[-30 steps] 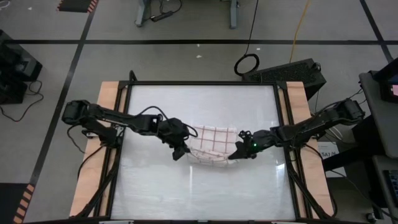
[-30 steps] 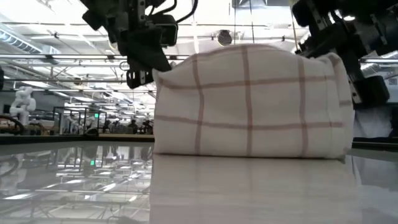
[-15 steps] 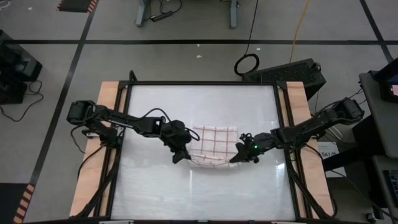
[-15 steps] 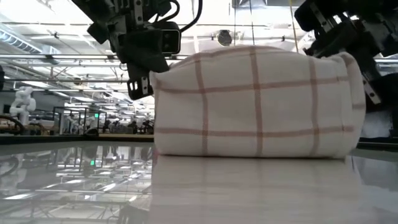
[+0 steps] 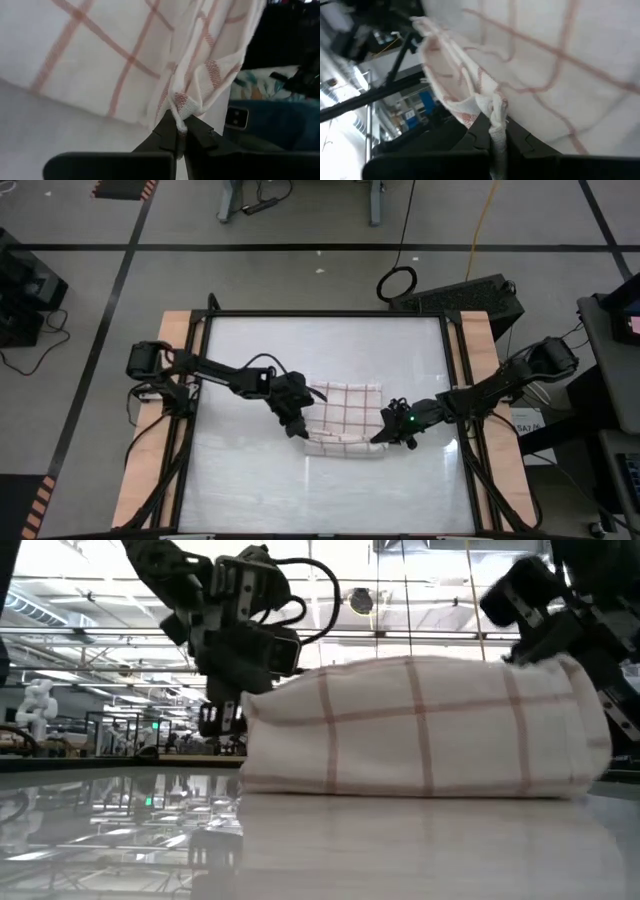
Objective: Roll towel
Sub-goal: Roll the white checkered towel
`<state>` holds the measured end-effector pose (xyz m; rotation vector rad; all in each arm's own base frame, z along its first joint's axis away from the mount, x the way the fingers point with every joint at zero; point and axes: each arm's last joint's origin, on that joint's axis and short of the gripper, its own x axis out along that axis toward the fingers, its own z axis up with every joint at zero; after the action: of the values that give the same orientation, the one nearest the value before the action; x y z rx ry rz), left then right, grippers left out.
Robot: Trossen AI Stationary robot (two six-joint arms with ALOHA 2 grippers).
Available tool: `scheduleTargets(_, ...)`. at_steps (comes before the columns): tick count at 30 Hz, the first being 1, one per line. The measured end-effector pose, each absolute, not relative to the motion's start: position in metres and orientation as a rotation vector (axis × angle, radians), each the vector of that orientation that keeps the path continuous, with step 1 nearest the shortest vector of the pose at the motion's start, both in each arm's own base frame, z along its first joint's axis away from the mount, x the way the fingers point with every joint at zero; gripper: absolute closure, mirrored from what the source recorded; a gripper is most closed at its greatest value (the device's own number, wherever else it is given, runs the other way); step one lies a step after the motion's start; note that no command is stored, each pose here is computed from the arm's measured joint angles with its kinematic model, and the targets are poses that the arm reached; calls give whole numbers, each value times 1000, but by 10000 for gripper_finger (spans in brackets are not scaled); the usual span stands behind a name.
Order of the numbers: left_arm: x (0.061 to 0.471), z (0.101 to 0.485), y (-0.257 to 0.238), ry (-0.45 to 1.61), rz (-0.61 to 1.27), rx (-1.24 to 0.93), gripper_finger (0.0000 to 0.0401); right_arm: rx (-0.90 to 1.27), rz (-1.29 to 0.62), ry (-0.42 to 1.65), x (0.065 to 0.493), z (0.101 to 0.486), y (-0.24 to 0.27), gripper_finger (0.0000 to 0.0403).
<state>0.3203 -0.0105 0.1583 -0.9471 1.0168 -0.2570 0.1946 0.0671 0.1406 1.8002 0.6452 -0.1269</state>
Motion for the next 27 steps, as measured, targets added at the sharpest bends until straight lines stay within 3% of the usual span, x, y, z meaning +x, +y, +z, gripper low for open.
scheduleTargets(19,326,151,-24,989,-133,-934,385,1703,-215,717,191,113,66,399)
scheduleTargets(27,325,149,-30,983,-54,-913,333,1666,-215,745,190,111,66,399)
